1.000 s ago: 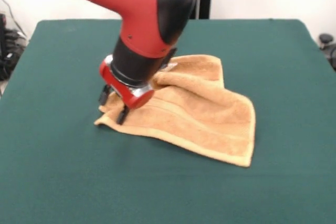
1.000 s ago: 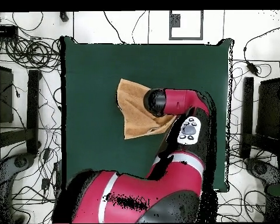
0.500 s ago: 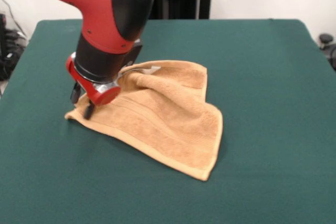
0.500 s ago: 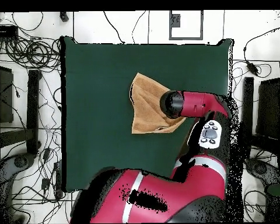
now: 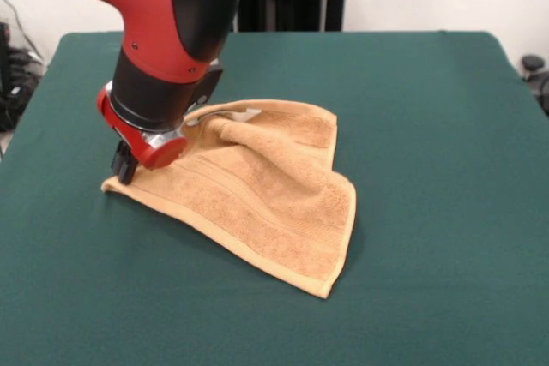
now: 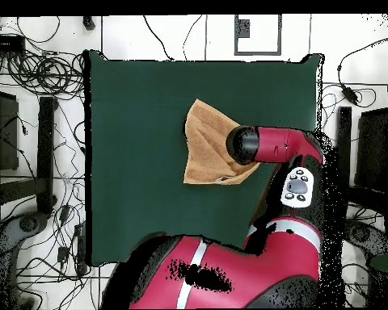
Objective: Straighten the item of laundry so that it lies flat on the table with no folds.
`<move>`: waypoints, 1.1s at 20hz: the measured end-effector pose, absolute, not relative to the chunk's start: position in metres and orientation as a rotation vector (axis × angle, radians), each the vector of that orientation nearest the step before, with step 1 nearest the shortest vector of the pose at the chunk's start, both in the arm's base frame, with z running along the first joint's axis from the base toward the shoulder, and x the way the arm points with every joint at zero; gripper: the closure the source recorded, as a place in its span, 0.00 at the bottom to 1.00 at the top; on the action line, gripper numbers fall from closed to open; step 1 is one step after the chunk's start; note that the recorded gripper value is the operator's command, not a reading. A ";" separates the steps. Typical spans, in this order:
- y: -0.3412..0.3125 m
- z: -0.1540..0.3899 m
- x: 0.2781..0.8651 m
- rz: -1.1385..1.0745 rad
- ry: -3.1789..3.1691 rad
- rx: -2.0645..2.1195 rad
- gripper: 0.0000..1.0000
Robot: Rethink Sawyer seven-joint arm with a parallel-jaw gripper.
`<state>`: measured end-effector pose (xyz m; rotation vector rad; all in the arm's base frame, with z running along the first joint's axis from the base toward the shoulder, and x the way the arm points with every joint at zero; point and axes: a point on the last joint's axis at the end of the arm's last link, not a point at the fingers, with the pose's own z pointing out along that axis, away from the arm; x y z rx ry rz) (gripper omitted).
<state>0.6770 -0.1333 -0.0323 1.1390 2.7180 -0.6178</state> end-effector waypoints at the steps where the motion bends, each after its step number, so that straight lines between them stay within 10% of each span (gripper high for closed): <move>1: -0.133 -0.032 0.677 -0.618 2.719 1.137 1.00; 22: -0.137 -0.013 0.695 -0.520 2.688 1.184 1.00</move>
